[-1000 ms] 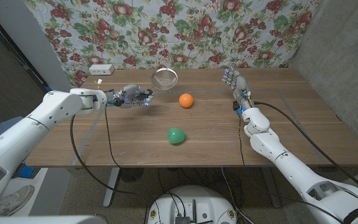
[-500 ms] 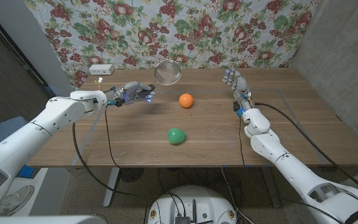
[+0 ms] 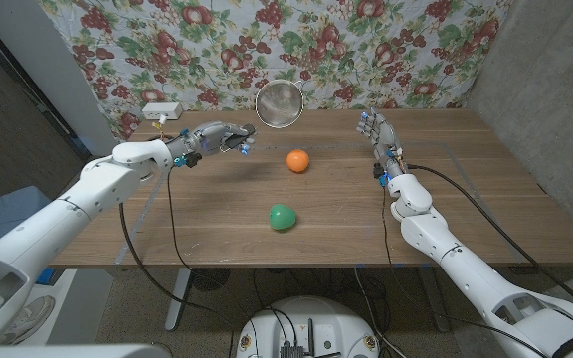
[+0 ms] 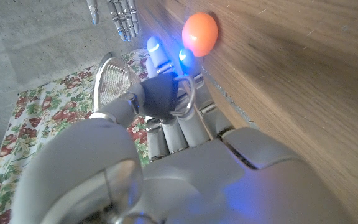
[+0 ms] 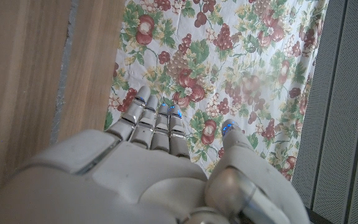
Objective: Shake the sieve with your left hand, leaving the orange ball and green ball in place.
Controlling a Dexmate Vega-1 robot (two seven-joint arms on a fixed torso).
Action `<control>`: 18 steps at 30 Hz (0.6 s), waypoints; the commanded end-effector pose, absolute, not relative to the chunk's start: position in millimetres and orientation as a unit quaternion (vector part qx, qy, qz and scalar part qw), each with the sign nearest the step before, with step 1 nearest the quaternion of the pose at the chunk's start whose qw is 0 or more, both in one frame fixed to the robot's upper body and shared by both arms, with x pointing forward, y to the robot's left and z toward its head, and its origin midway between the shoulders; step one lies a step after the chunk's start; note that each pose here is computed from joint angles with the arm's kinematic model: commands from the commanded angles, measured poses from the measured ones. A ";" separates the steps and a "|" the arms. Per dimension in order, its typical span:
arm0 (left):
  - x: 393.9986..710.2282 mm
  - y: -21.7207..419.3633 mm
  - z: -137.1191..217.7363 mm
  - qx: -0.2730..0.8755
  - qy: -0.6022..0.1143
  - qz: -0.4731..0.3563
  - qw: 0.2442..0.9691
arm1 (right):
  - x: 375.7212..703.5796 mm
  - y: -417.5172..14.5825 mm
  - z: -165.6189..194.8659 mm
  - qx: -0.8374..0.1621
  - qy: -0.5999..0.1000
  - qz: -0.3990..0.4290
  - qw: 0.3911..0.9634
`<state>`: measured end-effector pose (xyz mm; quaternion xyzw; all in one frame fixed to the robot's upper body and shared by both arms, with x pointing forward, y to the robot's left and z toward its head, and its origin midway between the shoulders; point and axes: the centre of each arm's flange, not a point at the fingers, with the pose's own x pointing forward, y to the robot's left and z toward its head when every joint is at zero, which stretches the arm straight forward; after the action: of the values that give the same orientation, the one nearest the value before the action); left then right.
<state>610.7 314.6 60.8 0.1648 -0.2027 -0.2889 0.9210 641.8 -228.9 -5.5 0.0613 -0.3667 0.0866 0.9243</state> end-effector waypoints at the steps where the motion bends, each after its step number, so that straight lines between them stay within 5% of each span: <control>1: 612.3 310.4 64.2 0.188 -0.224 -0.309 0.905 | 644.6 -228.2 -3.6 0.061 -0.366 0.086 0.925; 18: 613.6 322.1 49.9 0.111 -0.107 -0.217 0.964 | 647.3 -228.4 -1.2 0.060 -0.366 0.085 0.925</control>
<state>611.5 314.1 62.9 0.1632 -0.1858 -0.2669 0.9314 646.1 -228.2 -2.4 0.0607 -0.3659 0.0863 0.9247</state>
